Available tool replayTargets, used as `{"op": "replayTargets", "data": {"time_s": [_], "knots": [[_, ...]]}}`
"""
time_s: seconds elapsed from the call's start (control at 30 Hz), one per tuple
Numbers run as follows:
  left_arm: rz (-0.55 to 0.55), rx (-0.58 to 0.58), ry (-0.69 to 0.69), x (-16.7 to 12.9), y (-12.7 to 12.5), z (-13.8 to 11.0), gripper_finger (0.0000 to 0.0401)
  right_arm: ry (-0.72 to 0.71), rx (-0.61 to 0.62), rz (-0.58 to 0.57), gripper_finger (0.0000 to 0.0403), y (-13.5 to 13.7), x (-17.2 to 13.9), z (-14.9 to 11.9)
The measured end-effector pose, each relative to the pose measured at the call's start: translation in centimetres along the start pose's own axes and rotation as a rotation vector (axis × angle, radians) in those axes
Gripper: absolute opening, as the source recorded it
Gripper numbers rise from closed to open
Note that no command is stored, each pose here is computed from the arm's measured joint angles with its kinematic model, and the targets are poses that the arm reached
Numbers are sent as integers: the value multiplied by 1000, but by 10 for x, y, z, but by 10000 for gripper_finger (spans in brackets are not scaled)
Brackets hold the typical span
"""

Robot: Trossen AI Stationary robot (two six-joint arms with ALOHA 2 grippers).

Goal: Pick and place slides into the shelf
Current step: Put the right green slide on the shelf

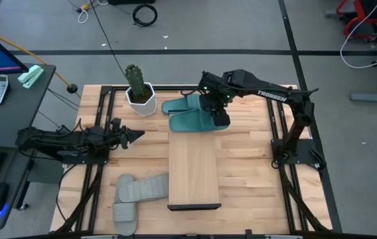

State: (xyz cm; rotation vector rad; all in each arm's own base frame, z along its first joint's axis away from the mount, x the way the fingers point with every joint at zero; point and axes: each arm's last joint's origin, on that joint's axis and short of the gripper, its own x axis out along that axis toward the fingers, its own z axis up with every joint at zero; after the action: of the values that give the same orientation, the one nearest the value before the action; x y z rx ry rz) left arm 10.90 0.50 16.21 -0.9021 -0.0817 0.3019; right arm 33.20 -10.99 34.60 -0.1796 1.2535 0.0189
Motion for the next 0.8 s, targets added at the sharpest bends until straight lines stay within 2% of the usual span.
{"op": "replayTargets", "data": {"time_s": [0.27, 0.53, 0.63, 0.8], "knots": [[1, 0, 0, 0, 0, 0, 35, -7, 40, -39, 204, 0, -10, -4], [3, 1, 2, 0, 0, 0, 28, -15, 33, 3, 204, 5, -10, -2], [3, 1, 2, 0, 0, 0, 26, -21, 71, 0, 204, 6, -12, -3], [6, 2, 5, 0, 1, 0, 29, -31, 118, -71, 204, 7, -29, -10]]}}
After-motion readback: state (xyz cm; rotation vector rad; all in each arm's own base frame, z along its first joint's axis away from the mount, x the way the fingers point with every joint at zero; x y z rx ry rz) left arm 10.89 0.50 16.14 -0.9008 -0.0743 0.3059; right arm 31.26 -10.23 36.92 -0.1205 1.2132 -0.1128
